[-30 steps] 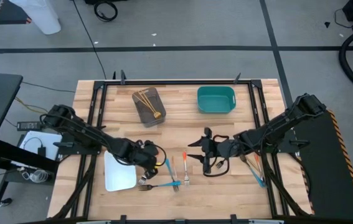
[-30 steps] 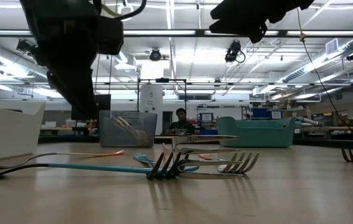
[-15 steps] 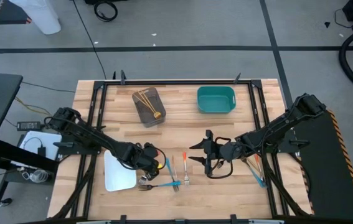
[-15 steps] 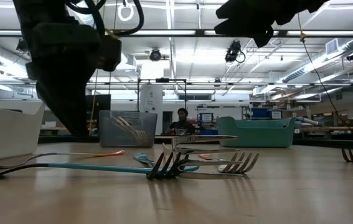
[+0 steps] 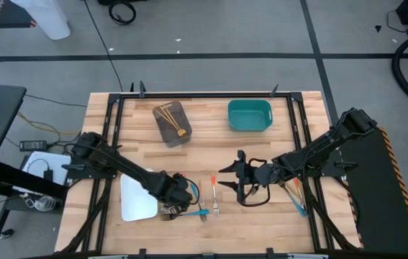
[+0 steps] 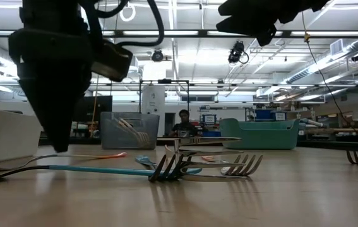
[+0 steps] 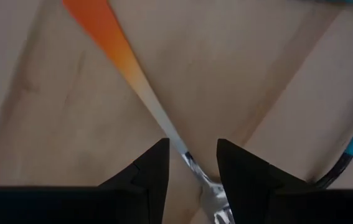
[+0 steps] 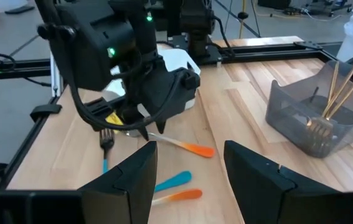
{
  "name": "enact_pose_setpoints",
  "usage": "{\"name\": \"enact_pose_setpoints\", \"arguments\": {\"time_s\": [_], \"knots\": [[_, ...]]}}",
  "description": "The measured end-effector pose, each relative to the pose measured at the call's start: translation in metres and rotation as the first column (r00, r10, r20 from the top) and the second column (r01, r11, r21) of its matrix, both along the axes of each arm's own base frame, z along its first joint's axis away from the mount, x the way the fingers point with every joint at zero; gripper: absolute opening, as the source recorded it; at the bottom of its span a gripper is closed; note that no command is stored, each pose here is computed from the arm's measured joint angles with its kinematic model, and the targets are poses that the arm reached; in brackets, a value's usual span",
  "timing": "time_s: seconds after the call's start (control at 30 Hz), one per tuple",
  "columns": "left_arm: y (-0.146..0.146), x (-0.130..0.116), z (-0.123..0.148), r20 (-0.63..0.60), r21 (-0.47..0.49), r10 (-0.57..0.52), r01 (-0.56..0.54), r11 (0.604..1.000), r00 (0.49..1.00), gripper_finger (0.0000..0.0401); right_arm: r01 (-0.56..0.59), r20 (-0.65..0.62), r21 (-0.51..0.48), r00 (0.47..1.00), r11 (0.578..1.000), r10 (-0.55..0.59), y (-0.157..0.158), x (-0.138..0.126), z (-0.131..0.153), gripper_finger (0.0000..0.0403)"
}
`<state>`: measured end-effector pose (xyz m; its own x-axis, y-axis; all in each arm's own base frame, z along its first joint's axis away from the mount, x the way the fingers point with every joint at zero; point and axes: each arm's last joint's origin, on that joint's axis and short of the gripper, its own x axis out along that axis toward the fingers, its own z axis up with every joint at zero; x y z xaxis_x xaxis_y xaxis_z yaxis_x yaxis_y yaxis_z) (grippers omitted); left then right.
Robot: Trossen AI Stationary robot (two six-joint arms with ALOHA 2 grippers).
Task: Sort silverware by color (type)
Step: Put the orange fork into the white bin
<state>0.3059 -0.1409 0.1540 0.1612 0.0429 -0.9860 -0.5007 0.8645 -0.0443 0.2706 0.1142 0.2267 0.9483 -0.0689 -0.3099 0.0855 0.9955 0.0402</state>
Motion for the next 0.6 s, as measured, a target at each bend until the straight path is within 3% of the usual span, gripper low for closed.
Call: {"name": "enact_pose_setpoints", "arguments": {"time_s": [0.6], "knots": [[0.012,-0.007,-0.016,-0.052,-0.034,0.004,-0.006,0.999,0.999,0.0142,-0.032,0.017,0.01,0.999,0.999,0.032,0.006,-0.001,0.002,0.0197]]}}
